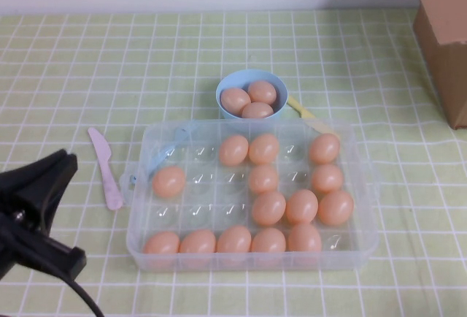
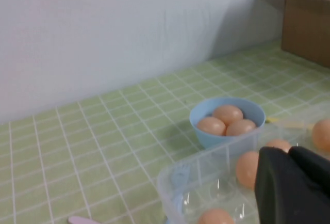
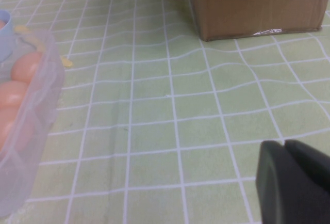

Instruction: Take an egg out of the egg box

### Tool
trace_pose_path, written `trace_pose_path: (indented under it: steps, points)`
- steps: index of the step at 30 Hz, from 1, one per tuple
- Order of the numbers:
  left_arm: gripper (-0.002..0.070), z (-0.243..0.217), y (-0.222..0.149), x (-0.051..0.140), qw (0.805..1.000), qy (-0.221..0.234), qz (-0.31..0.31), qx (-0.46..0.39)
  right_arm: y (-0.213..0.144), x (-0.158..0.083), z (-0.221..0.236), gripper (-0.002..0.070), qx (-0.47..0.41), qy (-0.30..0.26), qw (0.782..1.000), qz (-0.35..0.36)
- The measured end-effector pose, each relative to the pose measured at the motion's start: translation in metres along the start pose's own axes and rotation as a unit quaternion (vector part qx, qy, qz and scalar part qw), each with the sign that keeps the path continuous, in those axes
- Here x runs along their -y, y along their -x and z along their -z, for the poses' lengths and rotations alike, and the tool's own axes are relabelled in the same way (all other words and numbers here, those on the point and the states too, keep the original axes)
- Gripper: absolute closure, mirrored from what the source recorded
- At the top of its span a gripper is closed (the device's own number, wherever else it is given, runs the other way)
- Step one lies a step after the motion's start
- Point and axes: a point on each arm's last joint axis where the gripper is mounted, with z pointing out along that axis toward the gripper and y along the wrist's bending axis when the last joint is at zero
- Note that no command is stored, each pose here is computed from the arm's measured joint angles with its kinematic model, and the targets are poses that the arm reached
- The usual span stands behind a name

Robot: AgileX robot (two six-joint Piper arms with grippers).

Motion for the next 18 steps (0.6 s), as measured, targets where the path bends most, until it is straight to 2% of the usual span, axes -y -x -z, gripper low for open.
trace_pose_path:
  steps: [9, 13, 18]
  points:
    - [0.0676, 0.014, -0.009, -0.002, 0.998, 0.013, 0.007, -0.058, 0.000, 0.000, 0.000, 0.0694, 0.000, 0.000, 1.000, 0.000]
    - [0.0676, 0.031, -0.011, -0.002, 0.999, 0.018, 0.010, -0.037, 0.000, 0.000, 0.000, 0.0694, 0.000, 0.000, 1.000, 0.000]
    - [0.0676, 0.052, -0.036, -0.002, 0.999, 0.034, 0.022, -0.011, 0.000, 0.000, 0.000, 0.0694, 0.000, 0.000, 1.000, 0.000]
